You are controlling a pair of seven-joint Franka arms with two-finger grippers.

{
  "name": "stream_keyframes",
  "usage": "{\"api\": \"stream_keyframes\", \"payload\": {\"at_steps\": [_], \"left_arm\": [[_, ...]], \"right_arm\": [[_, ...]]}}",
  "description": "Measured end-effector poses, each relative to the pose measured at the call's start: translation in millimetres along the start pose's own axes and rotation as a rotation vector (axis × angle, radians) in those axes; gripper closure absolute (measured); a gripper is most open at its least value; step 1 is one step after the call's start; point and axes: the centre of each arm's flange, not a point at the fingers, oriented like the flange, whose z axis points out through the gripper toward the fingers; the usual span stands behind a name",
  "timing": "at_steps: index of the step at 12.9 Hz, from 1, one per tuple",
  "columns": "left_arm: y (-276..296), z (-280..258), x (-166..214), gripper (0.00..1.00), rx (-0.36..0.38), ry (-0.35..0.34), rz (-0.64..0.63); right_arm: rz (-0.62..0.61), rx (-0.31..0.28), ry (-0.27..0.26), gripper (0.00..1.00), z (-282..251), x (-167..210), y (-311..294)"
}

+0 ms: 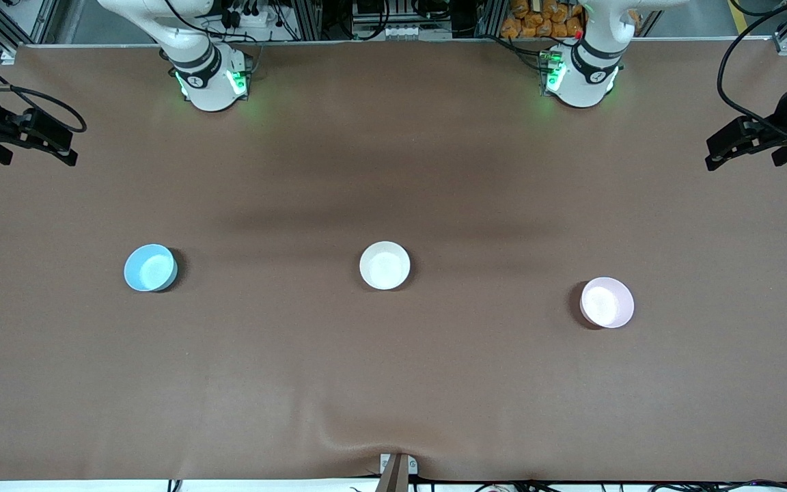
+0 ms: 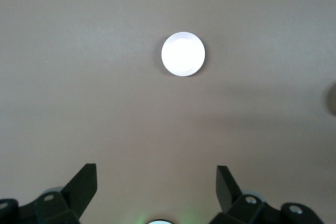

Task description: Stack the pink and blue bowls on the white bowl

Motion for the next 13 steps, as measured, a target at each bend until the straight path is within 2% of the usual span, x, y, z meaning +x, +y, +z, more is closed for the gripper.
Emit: {"api": "stream_keyframes", "payload": {"at_steps": [13], "left_arm": [[2.0,5.0,2.7,0.0,0.001,-0.011,0.007]], "right_arm": [[0.0,0.0,0.0,0.0,0.0,0.0,0.0]]}}
